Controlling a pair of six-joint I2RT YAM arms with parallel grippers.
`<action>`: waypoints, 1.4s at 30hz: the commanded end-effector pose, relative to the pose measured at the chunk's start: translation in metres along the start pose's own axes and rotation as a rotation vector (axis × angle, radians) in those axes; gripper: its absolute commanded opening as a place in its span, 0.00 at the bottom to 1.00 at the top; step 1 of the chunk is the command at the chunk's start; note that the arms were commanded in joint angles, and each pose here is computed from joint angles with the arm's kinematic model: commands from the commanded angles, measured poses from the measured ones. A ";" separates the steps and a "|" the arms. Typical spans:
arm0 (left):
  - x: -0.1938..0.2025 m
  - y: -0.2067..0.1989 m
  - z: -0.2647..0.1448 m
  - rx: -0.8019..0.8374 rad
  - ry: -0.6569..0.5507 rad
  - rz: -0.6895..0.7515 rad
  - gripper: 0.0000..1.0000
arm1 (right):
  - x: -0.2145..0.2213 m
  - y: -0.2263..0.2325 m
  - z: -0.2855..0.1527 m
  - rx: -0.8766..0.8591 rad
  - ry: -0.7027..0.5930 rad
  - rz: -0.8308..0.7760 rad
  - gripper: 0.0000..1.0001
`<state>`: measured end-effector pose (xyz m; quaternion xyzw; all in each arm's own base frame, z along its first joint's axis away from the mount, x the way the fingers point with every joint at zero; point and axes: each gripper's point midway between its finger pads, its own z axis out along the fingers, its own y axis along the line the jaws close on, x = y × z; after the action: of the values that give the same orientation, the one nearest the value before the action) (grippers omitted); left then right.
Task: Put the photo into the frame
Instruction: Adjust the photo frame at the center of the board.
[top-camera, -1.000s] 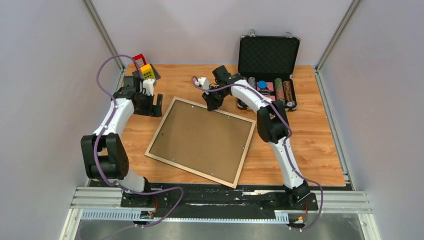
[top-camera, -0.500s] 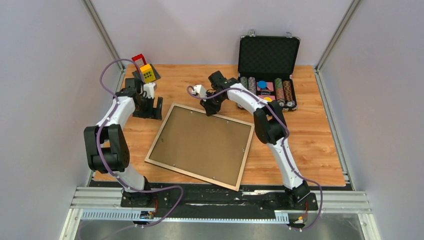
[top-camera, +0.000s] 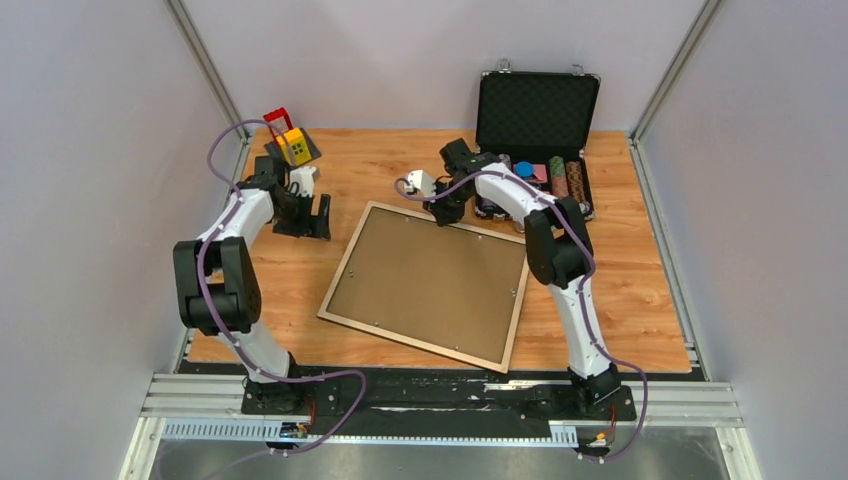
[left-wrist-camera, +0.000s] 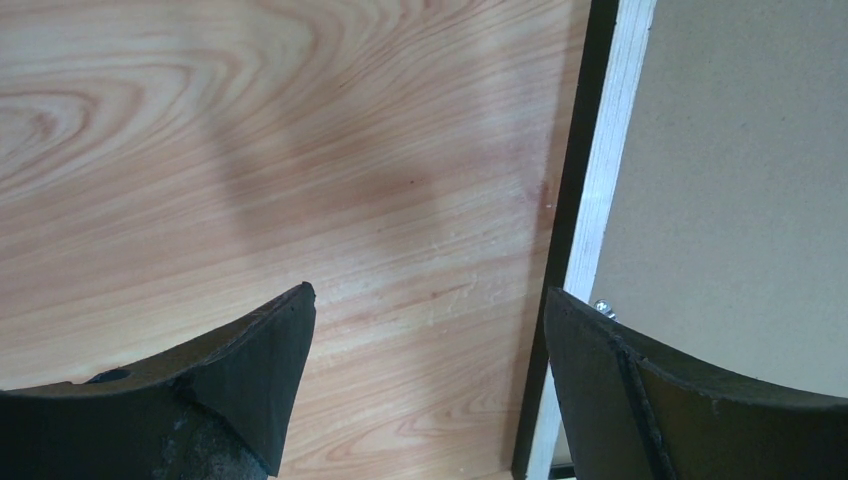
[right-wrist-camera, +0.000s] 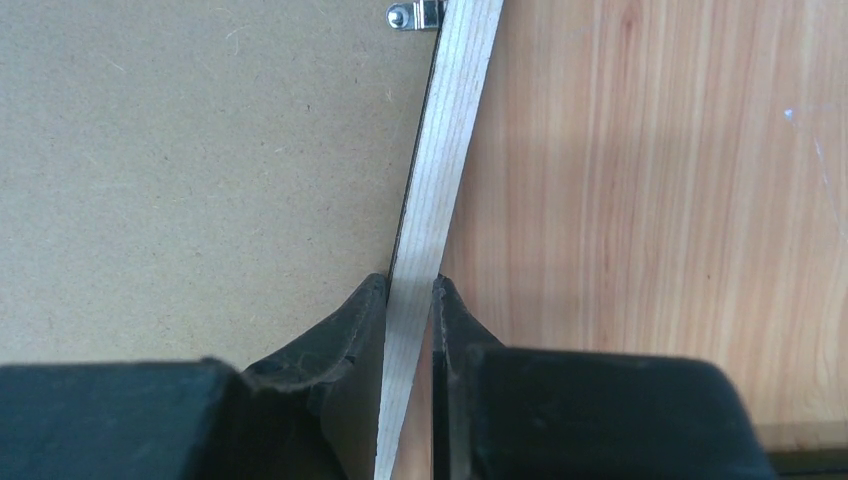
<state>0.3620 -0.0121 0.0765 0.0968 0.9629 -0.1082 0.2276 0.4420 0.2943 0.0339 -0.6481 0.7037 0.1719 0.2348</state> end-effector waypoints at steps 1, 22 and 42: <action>-0.019 -0.006 0.004 0.062 -0.042 0.029 0.92 | 0.021 -0.011 -0.012 0.042 0.084 -0.121 0.00; 0.018 -0.076 0.022 0.144 0.100 0.231 0.89 | 0.002 0.001 -0.009 0.107 -0.051 0.242 0.24; 0.052 -0.078 0.034 0.081 0.204 0.246 0.79 | -0.005 0.006 -0.020 0.149 -0.094 0.425 0.27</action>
<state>0.3062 -0.0839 0.0293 0.2326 0.9588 -0.1131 0.1172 0.4400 0.2846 0.0346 -0.4734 0.8206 0.1776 0.2664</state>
